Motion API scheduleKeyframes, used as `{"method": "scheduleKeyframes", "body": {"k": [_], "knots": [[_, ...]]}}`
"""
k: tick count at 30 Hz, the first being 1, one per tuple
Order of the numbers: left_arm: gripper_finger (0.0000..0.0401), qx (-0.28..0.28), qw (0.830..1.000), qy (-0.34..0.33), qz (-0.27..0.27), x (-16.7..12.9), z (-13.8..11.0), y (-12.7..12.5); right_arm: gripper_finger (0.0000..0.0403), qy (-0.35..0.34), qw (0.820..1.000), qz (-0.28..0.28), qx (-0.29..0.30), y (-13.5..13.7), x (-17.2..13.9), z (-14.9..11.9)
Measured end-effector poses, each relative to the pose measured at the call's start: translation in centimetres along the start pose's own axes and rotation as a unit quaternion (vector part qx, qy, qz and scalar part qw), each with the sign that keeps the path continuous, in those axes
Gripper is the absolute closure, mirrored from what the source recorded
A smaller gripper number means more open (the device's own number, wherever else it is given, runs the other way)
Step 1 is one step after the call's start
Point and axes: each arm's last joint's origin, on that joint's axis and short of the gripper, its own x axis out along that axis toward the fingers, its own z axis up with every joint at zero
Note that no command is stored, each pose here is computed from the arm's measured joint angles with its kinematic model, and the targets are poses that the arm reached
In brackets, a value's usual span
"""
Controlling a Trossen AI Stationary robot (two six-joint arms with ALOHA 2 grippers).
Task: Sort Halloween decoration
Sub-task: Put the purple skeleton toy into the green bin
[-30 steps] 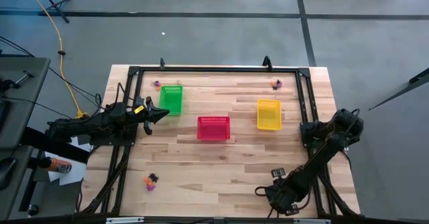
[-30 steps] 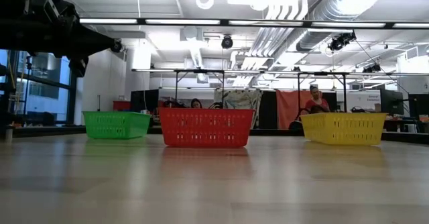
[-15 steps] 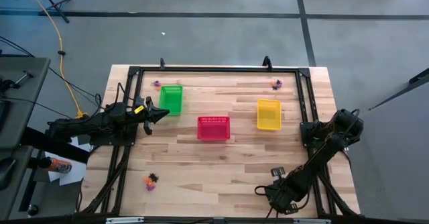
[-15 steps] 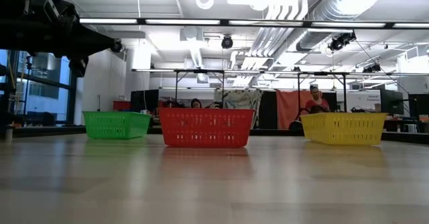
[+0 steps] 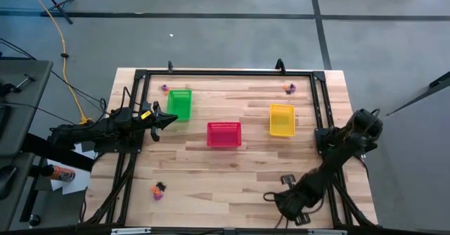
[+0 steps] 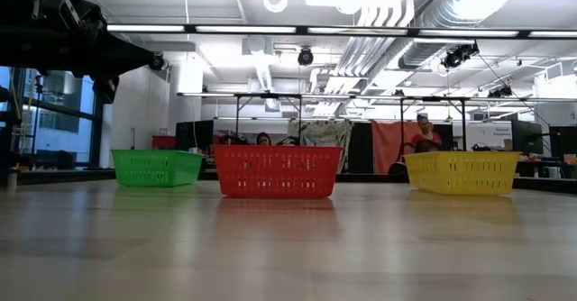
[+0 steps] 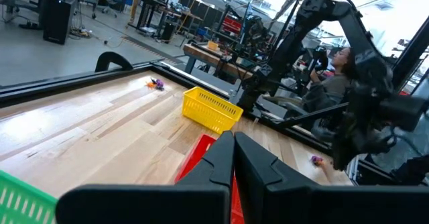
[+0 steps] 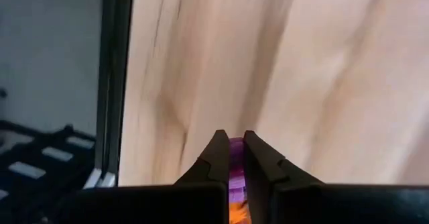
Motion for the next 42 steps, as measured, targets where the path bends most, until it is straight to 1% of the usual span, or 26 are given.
{"method": "scheduleKeyframes", "body": {"k": [4, 8, 11, 14, 18, 21, 23, 25, 27, 29, 30, 31, 35, 37, 40, 42], "knots": [[0.0401, 0.000, 1.000, 0.000, 0.000, 0.0, 0.0, 0.0, 0.0400, -0.053, 0.998, -0.038, 0.014, -2.0, -3.8, 1.2], [0.0401, 0.000, 1.000, 0.000, 0.000, 0.0, 0.0, 0.0, 0.0400, -0.122, 0.989, -0.069, 0.055, -4.9, -7.1, 1.5], [0.0401, 0.000, 1.000, 0.000, 0.000, 0.0, 0.0, 0.0, 0.0401, -0.193, 0.973, -0.088, 0.087, -7.1, -9.1, 1.8], [0.0401, 0.000, 1.000, 0.000, 0.000, 0.0, 0.0, 0.0, 0.0402, -0.282, 0.948, -0.086, 0.120, -9.4, -10.2, 2.1], [0.0401, 0.000, 1.000, 0.000, 0.000, 0.0, 0.0, 0.0, 0.0402, -0.408, 0.898, -0.062, 0.149, -12.4, -10.4, 2.6], [0.0401, 0.000, 1.000, 0.000, 0.000, 0.0, 0.0, 0.0, 0.0402, -0.505, 0.843, -0.066, 0.173, -14.9, -10.1, 2.7], [0.0401, 0.000, 1.000, 0.000, 0.000, 0.0, 0.0, 0.0, 0.0402, -0.572, 0.797, -0.071, 0.181, -16.4, -10.0, 2.7], [0.0401, 0.000, 1.000, 0.000, 0.000, 0.0, 0.0, 0.0, 0.0402, -0.626, 0.755, -0.077, 0.182, -17.8, -9.9, 2.4], [0.0401, 0.000, 1.000, 0.000, 0.000, 0.0, 0.0, 0.0, 0.0402, -0.660, 0.724, -0.090, 0.178, -19.1, -9.8, 1.8], [0.0401, 0.000, 1.000, 0.000, 0.000, 0.0, 0.0, 0.0, 0.0402, -0.684, 0.702, -0.100, 0.171, -20.1, -10.0, 1.4], [0.0401, 0.000, 1.000, 0.000, 0.000, 0.0, 0.0, 0.0, 0.0402, -0.691, 0.697, -0.103, 0.162, -20.6, -10.1, 1.2], [0.0401, 0.000, 1.000, 0.000, 0.000, 0.0, 0.0, 0.0, 0.0402, -0.693, 0.697, -0.101, 0.152, -21.1, -10.2, 1.1], [0.0401, 0.000, 1.000, 0.000, 0.000, 0.0, 0.0, 0.0, 0.0402, -0.693, 0.712, -0.058, 0.098, -22.7, -11.0, 1.0], [0.0401, 0.000, 1.000, 0.000, 0.000, 0.0, 0.0, 0.0, 0.0401, -0.694, 0.715, -0.038, 0.075, -23.2, -11.5, 1.0], [0.0401, 0.000, 1.000, 0.000, 0.000, 0.0, 0.0, 0.0, 0.0401, -0.693, 0.720, -0.030, 0.033, -23.8, -12.0, 1.0], [0.0401, 0.000, 1.000, 0.000, 0.000, 0.0, 0.0, 0.0, 0.0401, -0.694, 0.719, -0.027, 0.018, -24.2, -12.3, 0.9]]}}
